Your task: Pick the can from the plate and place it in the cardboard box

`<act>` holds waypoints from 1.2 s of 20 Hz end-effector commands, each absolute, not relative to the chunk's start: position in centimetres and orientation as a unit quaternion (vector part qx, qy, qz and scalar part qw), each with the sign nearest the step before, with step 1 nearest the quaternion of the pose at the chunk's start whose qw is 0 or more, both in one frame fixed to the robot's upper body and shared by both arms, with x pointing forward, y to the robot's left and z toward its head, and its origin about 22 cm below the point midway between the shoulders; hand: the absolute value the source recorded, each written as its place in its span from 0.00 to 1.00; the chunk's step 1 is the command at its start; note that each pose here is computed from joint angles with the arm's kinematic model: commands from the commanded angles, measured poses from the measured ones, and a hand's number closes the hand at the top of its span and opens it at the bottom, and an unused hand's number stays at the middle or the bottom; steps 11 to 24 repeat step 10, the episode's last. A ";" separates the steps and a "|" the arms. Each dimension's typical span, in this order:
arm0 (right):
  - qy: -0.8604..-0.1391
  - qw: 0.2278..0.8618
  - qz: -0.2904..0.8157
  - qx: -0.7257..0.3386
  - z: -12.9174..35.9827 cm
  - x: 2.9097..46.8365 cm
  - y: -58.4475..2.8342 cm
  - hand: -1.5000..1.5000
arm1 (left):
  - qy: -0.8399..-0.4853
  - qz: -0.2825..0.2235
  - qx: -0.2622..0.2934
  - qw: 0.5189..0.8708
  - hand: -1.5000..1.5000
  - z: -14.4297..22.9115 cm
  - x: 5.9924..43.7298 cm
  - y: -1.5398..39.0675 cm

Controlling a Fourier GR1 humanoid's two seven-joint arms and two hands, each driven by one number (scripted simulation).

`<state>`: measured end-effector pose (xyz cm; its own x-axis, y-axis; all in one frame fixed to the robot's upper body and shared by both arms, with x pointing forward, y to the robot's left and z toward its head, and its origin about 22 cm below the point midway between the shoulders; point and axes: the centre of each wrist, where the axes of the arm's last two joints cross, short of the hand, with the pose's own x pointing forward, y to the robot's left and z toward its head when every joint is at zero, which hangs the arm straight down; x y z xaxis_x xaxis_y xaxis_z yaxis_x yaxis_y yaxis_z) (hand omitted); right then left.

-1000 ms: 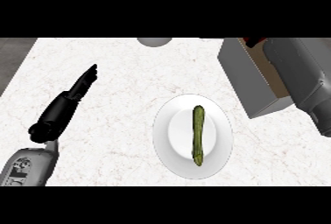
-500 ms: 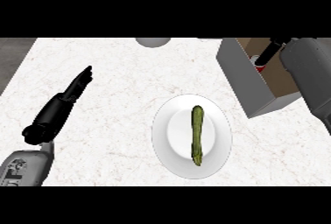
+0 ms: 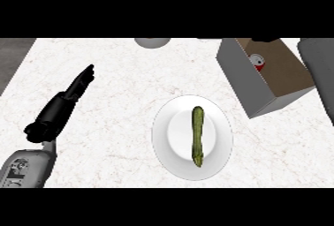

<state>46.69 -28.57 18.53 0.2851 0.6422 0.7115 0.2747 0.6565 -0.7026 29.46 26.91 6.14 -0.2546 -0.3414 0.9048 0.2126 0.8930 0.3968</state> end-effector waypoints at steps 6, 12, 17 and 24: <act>-0.671 0.647 -0.176 -0.316 17.6 44.5 -34.0 0.00 | -0.761 -0.219 0.043 0.609 0.50 6.3 29.5 26.7; -0.674 0.625 -0.213 -0.330 14.9 42.9 -35.9 0.00 | -0.754 -0.225 0.041 0.616 0.50 5.9 28.7 27.9; -0.674 0.625 -0.213 -0.330 14.9 42.9 -35.9 0.00 | -0.754 -0.225 0.041 0.616 0.50 5.9 28.7 27.9; -0.674 0.625 -0.213 -0.330 14.9 42.9 -35.9 0.00 | -0.754 -0.225 0.041 0.616 0.50 5.9 28.7 27.9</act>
